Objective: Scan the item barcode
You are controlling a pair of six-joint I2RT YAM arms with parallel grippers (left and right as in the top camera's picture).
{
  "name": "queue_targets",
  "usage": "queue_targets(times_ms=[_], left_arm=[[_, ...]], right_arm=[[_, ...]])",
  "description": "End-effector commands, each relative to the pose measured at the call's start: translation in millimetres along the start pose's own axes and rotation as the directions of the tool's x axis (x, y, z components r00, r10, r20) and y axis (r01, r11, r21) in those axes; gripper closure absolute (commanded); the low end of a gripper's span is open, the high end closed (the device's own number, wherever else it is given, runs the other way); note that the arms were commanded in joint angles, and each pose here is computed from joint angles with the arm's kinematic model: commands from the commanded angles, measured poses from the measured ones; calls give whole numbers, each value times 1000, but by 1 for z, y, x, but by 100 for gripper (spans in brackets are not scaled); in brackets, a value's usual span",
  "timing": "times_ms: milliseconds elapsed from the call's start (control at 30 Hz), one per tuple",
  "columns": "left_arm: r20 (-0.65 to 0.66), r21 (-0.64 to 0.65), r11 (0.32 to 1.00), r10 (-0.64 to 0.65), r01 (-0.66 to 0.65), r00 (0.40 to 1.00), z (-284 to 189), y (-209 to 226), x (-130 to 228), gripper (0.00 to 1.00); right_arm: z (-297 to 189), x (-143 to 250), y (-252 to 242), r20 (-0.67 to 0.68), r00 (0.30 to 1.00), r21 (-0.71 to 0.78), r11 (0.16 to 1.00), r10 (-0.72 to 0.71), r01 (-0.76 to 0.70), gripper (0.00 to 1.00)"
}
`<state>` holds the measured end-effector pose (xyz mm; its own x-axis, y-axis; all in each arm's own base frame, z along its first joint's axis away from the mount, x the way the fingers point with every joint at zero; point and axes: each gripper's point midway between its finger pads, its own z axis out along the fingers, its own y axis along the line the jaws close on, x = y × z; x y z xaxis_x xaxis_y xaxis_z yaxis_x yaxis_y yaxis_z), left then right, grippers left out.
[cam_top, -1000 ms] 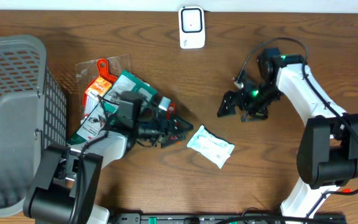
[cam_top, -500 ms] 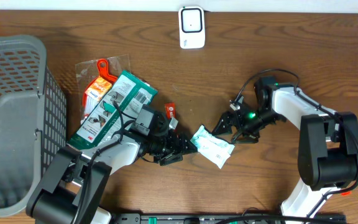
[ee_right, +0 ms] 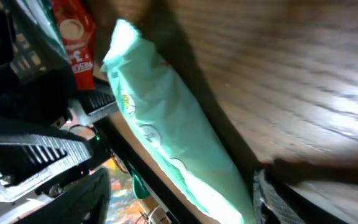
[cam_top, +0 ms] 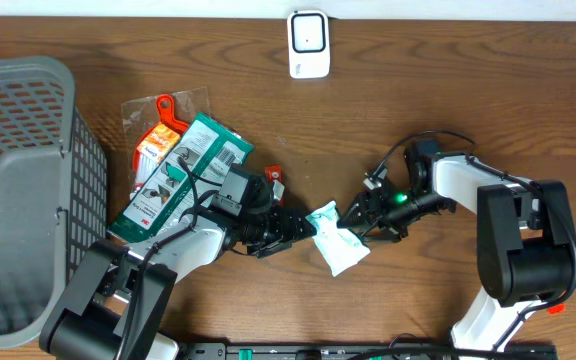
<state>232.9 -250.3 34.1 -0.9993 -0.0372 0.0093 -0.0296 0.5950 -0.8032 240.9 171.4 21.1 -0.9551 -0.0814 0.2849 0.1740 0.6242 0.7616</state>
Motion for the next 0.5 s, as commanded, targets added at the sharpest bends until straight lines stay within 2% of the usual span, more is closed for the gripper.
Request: queue_targets(times_ms=[0, 200, 300, 467], left_arm=[[75, -139, 989, -41, 51, 996, 2, 34, -8, 24], [85, -138, 988, -52, 64, 995, 2, 34, -10, 24], [86, -138, 988, -52, 64, 995, 2, 34, -10, 24], [93, -147, 987, -51, 65, 994, 2, 36, -11, 25]], right_arm=[[8, 6, 11, -28, 997, -79, 994, -73, 71, 17], [17, 10, 18, -49, 991, -86, 989, -124, 120, 17], [25, 15, 19, -71, 977, -66, 978, -202, 198, 19], [38, 19, 8, -114, 959, 41, 964, -258, 264, 29]])
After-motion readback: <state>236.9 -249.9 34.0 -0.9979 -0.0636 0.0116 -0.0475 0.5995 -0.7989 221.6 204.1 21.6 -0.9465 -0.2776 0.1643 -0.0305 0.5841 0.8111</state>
